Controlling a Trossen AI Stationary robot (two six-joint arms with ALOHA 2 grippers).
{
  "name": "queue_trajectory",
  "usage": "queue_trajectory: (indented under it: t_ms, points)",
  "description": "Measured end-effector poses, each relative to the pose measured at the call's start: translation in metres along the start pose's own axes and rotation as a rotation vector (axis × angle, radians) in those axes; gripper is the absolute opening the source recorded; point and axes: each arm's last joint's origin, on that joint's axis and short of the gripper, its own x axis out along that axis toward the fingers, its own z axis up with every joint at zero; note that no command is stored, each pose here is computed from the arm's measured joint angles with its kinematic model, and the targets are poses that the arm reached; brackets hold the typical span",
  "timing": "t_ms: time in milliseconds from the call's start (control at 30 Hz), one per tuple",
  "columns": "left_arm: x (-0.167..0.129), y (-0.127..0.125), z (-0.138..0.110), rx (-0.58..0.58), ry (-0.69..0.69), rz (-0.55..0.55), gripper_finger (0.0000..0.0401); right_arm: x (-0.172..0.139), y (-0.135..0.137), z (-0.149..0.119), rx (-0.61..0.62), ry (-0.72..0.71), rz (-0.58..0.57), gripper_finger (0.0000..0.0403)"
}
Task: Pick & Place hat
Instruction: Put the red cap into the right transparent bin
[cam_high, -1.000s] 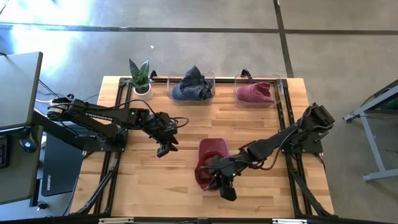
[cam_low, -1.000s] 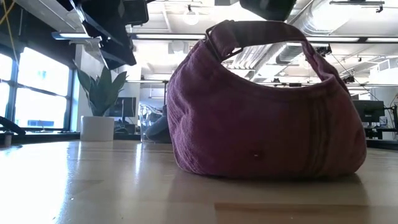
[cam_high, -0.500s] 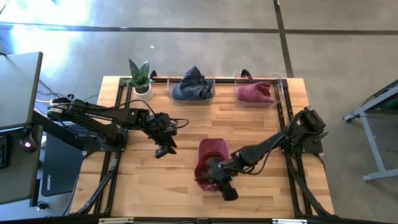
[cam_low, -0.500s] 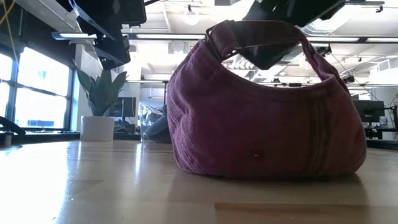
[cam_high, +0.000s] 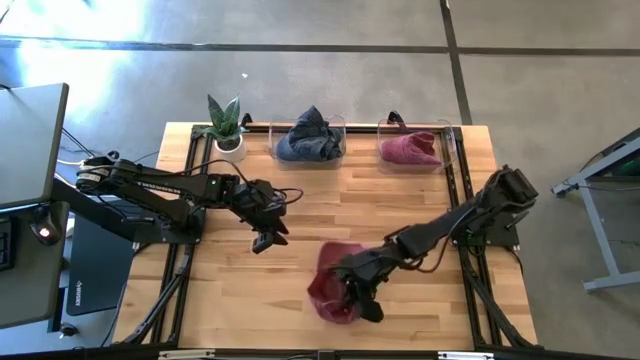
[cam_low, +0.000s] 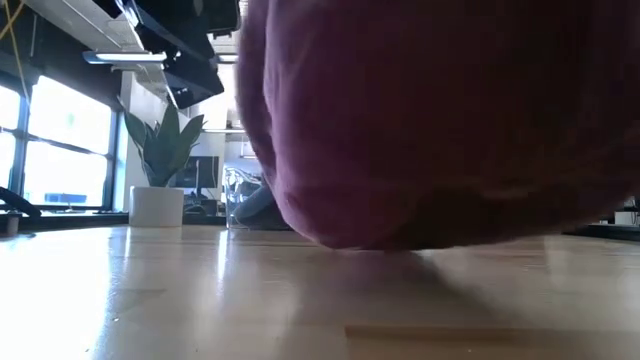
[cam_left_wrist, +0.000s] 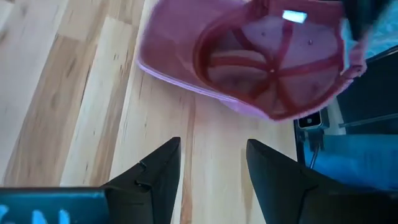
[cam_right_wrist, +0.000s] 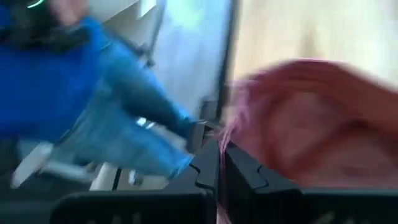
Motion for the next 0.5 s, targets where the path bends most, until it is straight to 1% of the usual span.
queue_trajectory:
  t_ms: [67, 133, 233, 333, 400, 500]
  points:
    - [0.0, 0.0, 0.001, 0.014, -0.01, -0.002, 0.0178, -0.002, -0.016, -0.009, 0.071, -0.018, -0.105, 0.0015]
    - [0.0, -0.001, 0.002, 0.026, -0.024, -0.007, 0.0178, -0.001, -0.042, -0.023, 0.182, -0.029, -0.236, 0.0014]
    - [0.0, -0.001, 0.002, 0.025, -0.023, -0.008, 0.0178, -0.002, -0.081, -0.046, 0.403, -0.045, -0.387, 0.0005]
    - [0.0, -0.001, 0.002, 0.008, -0.02, -0.008, 0.0178, -0.006, -0.109, -0.068, 0.6, -0.085, -0.518, 0.0009]
    - [0.0, -0.001, 0.001, -0.002, -0.013, -0.006, 0.0178, -0.01, -0.121, -0.077, 0.671, -0.111, -0.581, 0.0014]
    - [0.0, 0.0, 0.001, -0.012, -0.008, -0.006, 0.0178, -0.012, -0.131, -0.081, 0.705, -0.158, -0.59, 0.0018]
